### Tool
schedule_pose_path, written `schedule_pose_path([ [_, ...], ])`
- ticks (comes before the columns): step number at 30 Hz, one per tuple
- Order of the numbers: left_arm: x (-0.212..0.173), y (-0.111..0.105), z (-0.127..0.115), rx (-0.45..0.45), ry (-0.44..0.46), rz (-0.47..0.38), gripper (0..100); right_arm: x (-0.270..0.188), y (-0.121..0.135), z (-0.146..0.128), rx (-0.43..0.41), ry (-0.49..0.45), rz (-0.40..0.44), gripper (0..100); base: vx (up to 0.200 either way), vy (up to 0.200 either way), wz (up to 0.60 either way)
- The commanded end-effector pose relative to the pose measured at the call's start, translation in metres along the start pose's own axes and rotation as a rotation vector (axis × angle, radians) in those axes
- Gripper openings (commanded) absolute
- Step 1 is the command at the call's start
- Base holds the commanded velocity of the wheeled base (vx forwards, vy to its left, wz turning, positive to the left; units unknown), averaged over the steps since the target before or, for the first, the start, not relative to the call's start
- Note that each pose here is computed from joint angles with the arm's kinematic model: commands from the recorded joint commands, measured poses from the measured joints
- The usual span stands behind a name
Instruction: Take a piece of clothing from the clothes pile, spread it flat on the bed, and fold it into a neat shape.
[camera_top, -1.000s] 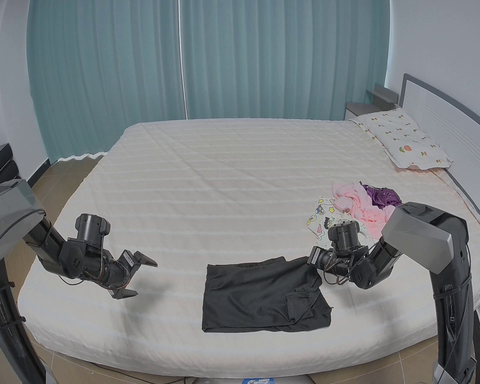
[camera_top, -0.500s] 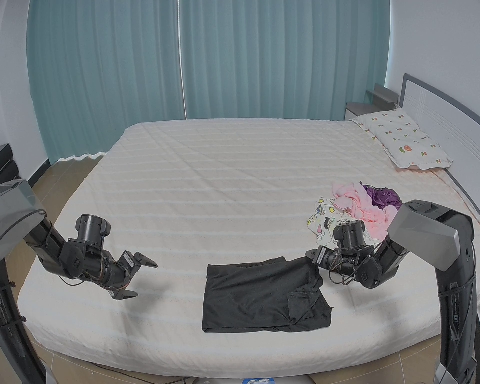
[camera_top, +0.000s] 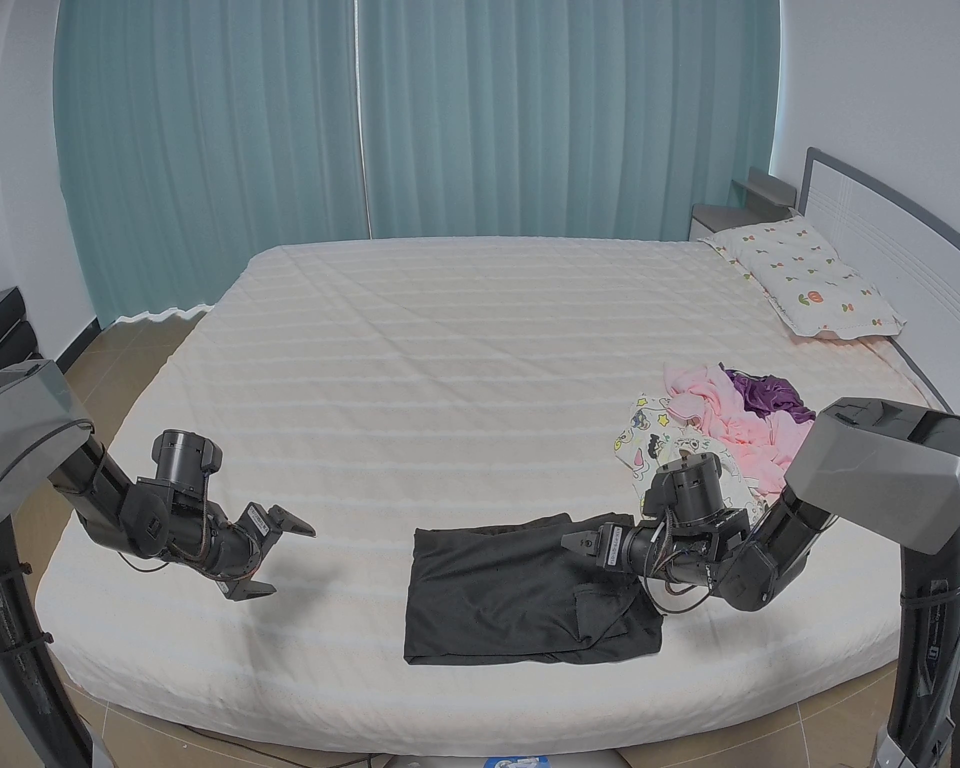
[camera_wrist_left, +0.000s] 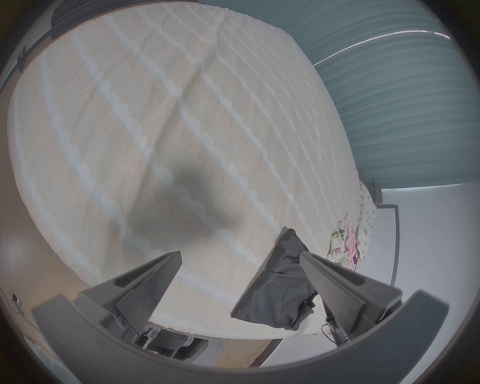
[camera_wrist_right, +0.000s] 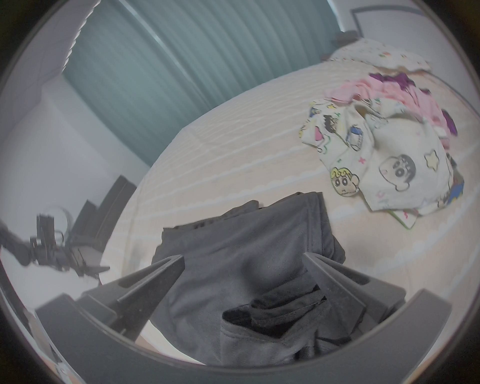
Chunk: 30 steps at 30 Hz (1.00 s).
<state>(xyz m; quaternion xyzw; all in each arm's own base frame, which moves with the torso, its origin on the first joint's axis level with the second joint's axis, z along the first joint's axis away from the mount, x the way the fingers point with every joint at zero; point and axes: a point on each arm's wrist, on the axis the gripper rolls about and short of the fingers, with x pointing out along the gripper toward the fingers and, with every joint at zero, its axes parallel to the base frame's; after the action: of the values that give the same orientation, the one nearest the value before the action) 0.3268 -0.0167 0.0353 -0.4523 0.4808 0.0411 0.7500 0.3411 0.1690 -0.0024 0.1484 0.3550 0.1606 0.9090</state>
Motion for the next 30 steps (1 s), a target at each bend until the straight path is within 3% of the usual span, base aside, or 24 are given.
schedule_pose_path([
  [1, 0.001, 0.000, 0.000, 0.000, 0.002, 0.002, 100, 0.011, 0.002, -0.018, -0.077, 0.055, 0.004, 100, 0.000, 0.000, 0.00],
  [7, 0.001, 0.001, 0.000, 0.001, 0.003, 0.003, 100, 0.011, 0.000, -0.021, -0.114, 0.067, -0.001, 100, 0.000, 0.000, 0.00],
  [8, 0.001, 0.000, 0.000, 0.002, 0.001, 0.001, 100, 0.011, 0.000, -0.021, -0.123, 0.073, -0.002, 0, 0.000, 0.000, 0.00],
  [22, 0.001, 0.001, 0.000, 0.001, 0.001, 0.004, 100, -0.025, -0.013, -0.020, -0.143, 0.078, -0.035, 0, 0.000, 0.000, 0.00],
  [30, 0.002, 0.001, 0.000, 0.000, 0.002, 0.007, 100, -0.062, -0.021, -0.037, -0.136, 0.143, -0.065, 0, 0.000, 0.000, 0.00],
])
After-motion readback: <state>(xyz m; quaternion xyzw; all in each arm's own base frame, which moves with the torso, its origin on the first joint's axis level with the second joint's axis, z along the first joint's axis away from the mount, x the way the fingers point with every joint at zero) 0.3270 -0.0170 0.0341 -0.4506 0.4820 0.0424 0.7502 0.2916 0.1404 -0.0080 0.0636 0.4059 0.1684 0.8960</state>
